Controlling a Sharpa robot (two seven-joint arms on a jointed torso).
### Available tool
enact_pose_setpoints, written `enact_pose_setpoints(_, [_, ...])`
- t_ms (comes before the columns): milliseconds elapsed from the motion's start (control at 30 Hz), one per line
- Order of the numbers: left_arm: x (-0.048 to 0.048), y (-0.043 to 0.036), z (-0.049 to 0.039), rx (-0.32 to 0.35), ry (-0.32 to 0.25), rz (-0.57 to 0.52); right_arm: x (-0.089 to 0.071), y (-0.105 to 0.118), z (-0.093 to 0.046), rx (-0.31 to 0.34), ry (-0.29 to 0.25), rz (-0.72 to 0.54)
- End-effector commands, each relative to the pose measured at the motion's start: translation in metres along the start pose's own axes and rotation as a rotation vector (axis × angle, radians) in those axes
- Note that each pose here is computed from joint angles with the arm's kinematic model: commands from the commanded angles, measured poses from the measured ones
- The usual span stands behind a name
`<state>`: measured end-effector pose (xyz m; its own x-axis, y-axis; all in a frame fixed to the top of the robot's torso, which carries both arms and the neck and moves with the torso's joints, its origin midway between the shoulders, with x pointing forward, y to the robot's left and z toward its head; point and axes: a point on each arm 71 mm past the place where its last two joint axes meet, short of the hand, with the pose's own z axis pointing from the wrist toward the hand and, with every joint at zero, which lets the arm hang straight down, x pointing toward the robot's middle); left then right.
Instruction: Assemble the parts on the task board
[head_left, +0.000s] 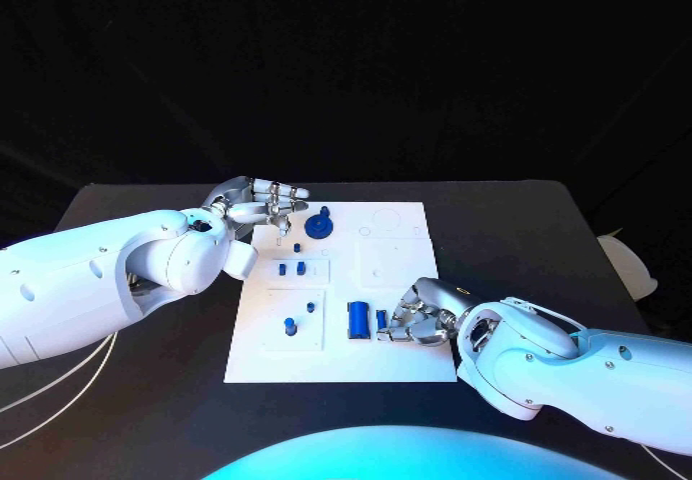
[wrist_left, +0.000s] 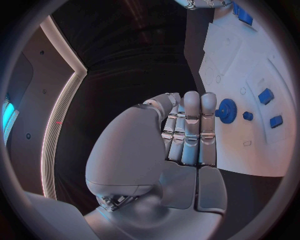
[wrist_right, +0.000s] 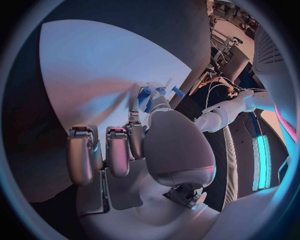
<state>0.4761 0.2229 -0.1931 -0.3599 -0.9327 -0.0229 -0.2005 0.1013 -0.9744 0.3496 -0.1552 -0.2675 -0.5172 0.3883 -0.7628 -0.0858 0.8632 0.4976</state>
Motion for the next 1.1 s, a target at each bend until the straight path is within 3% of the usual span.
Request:
enact_pose_setpoints(33, [0.0022, -0.0008, 0.0001, 0.003, 0.018, -0.005, 0.001, 0.002, -0.001, -0.026, 0.006, -0.027])
enact_pose_setpoints(833, [0.0026, -0.0007, 0.0003, 0.002, 0.02, -0.005, -0.001, -0.009, 0.008, 0.013, 0.005, -0.054])
enact_pose_setpoints(1100, [0.0019, -0.0006, 0.0003, 0.004, 0.018, -0.005, -0.006, -0.005, 0.003, -0.014, -0.033, -0.042])
